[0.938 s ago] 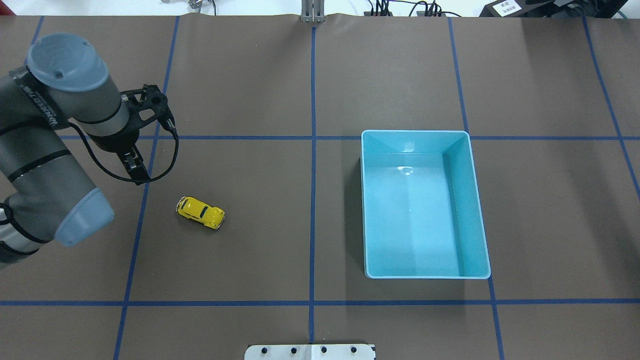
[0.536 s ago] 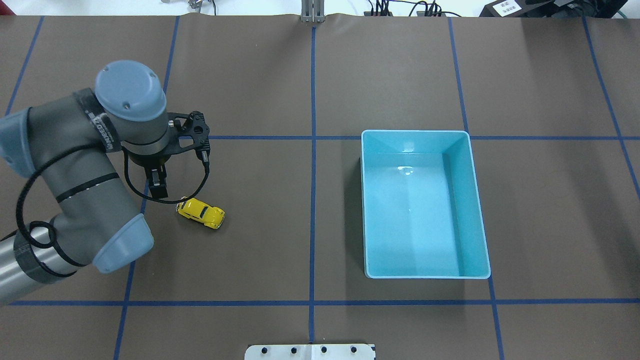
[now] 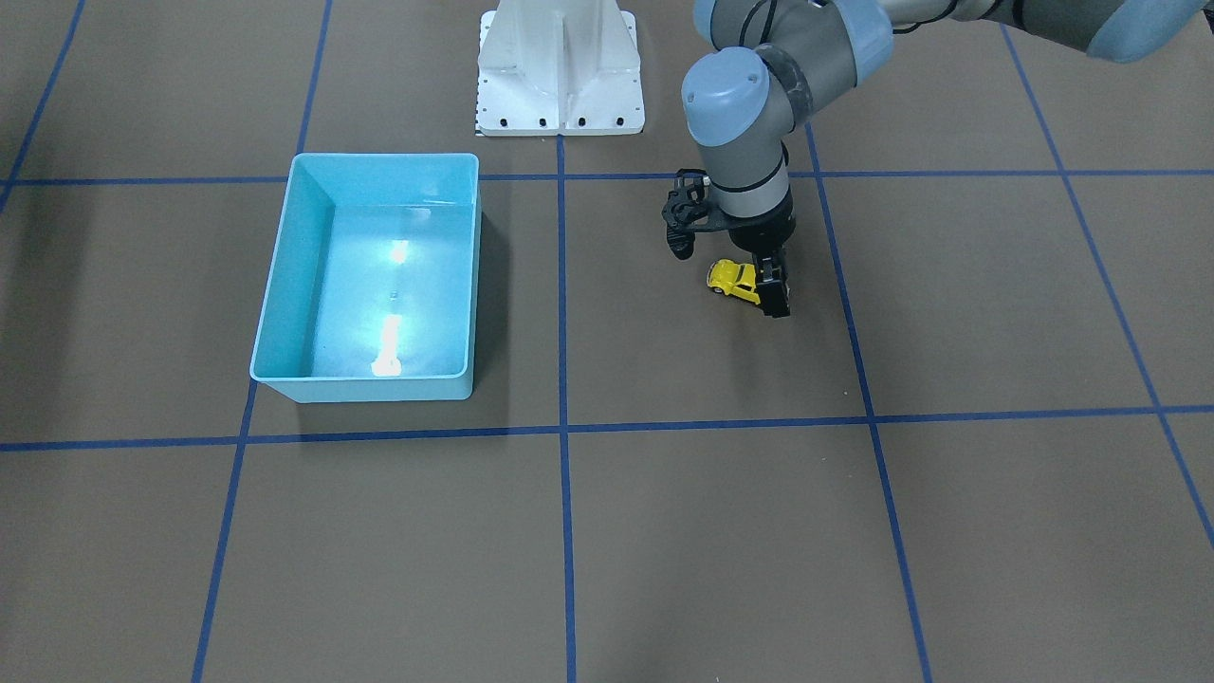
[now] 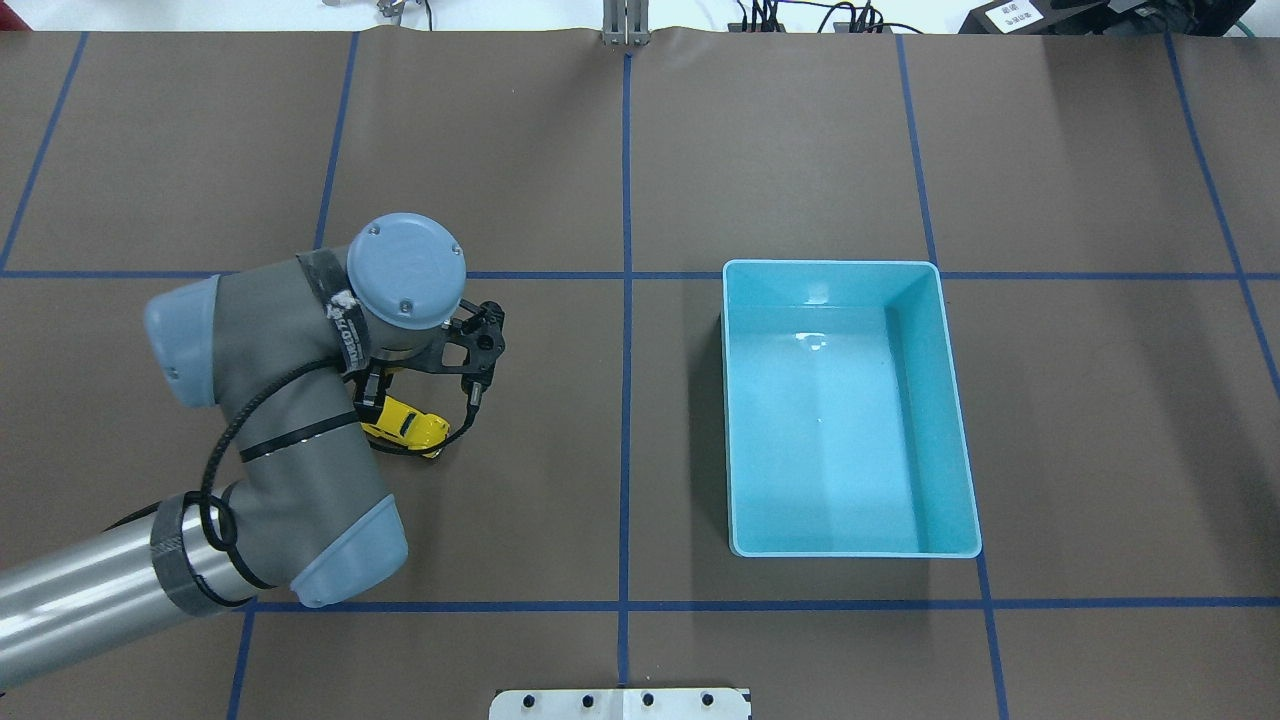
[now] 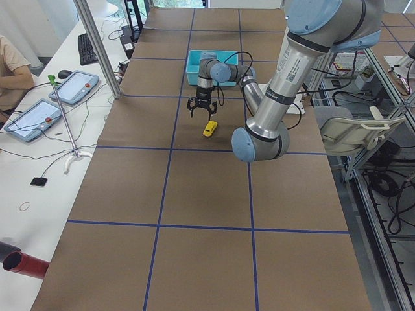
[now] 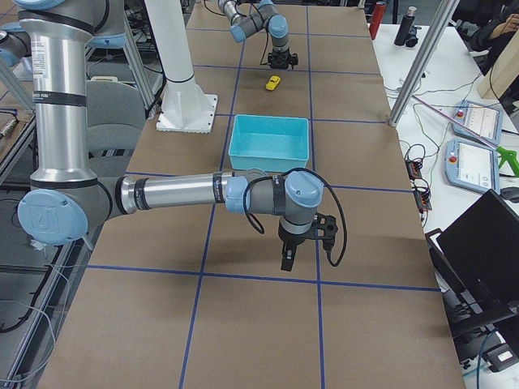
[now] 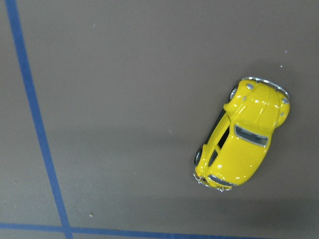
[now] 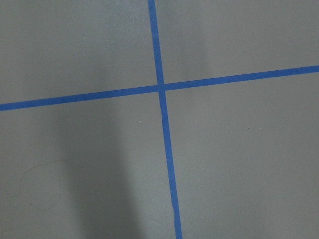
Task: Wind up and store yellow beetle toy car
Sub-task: 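Reach the left gripper down onto the yellow beetle toy car, then press the left gripper on the car's roof, holding it down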
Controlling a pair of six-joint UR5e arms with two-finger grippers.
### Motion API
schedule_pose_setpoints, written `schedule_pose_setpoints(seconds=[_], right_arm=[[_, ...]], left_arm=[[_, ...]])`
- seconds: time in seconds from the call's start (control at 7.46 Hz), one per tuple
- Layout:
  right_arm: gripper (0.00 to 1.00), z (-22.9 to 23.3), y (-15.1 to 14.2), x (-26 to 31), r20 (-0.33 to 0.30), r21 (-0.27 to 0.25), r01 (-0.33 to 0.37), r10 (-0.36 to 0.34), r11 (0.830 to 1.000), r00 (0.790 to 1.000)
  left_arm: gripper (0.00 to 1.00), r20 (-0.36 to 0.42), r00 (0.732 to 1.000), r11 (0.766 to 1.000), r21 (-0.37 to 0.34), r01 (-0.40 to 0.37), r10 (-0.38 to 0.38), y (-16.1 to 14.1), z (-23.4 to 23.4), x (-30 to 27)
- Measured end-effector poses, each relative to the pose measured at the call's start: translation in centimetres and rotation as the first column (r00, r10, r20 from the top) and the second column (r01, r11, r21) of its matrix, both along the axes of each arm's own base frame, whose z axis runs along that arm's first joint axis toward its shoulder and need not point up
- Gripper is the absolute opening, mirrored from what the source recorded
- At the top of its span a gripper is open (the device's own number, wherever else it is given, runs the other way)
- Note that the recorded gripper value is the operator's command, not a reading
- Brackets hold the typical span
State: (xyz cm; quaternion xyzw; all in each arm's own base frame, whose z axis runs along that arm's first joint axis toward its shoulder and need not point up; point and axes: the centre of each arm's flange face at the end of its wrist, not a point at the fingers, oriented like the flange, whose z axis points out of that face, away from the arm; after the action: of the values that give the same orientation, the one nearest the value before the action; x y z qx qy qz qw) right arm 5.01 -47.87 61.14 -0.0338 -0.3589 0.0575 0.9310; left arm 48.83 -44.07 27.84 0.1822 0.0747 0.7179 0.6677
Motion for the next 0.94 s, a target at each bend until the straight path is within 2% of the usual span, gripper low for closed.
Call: schedule_pose_setpoints(seconds=[0.54,0.94], right_arm=[[1.0,-0.2,-0.1,0.0,0.0,0.004,0.0,0.0,1.0,1.0],[1.0,-0.3,-0.1,0.0,-0.001,0.005,-0.001,0.001,1.0,1.0]], left_arm=[[1.0,0.053,0.994,0.995,-0.036,-0.089,0.091,4.6,0.4,5.8],[0.99,0.068,0.994,0.996,-0.025,-0.081,0.082,6.3,0.7,6.7]])
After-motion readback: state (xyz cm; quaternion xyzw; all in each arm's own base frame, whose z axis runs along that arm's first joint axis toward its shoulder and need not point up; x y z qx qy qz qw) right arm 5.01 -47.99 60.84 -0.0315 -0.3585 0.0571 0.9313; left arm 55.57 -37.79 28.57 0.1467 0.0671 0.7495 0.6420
